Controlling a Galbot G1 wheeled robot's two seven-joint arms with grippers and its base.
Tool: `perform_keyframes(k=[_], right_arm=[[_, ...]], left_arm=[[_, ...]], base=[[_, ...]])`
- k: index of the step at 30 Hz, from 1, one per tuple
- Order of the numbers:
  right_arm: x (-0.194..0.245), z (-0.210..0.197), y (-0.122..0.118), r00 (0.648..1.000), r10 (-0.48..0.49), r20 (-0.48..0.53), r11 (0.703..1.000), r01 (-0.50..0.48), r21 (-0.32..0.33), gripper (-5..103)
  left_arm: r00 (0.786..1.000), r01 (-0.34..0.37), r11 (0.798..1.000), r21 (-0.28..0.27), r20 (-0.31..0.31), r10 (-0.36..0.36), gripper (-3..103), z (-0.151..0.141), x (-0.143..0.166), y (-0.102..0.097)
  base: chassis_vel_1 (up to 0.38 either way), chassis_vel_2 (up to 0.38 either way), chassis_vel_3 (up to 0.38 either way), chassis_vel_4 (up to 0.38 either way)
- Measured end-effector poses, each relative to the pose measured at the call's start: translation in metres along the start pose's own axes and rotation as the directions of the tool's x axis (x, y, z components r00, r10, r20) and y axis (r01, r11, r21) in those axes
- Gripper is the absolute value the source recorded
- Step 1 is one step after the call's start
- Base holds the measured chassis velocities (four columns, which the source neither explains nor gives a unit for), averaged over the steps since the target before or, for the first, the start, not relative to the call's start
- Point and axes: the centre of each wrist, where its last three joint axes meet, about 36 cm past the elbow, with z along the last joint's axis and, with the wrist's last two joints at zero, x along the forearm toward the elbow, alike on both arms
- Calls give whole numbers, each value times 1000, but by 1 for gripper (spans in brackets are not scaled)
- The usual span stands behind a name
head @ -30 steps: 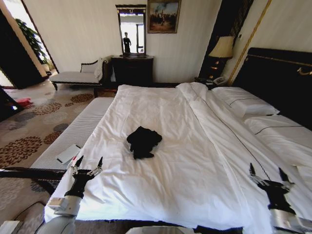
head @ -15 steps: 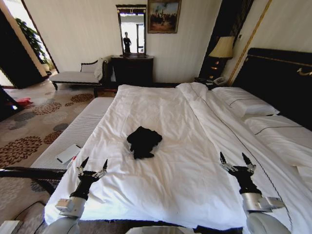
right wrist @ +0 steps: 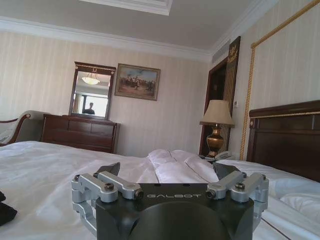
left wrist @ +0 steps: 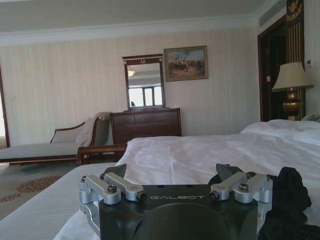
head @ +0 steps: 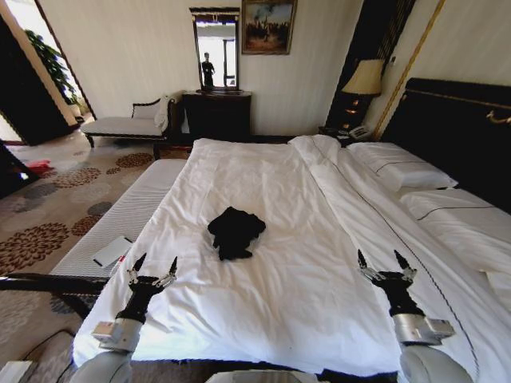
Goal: Fold the clothes on the bed.
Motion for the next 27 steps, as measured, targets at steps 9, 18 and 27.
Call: perform_keyframes(k=[9,18,27], right_arm=[[2,3,0,1000,10,-6,1000,-10,4,100],[5,10,0,1000,18,-19,1000,-18,14,100],[7,15,-1,999,26,-30,999,-25,19,100]], left_arm=[[1000,19,1000,11,8,-19,100,-3,0,4],[1000,28,999,16,-8,-28,100,1,3,4],[999,31,999,15,-6,-31,100,2,2,5]], base=[[49,55,-58,-59],[77,89,-75,-79],[42,37,-38,-31]])
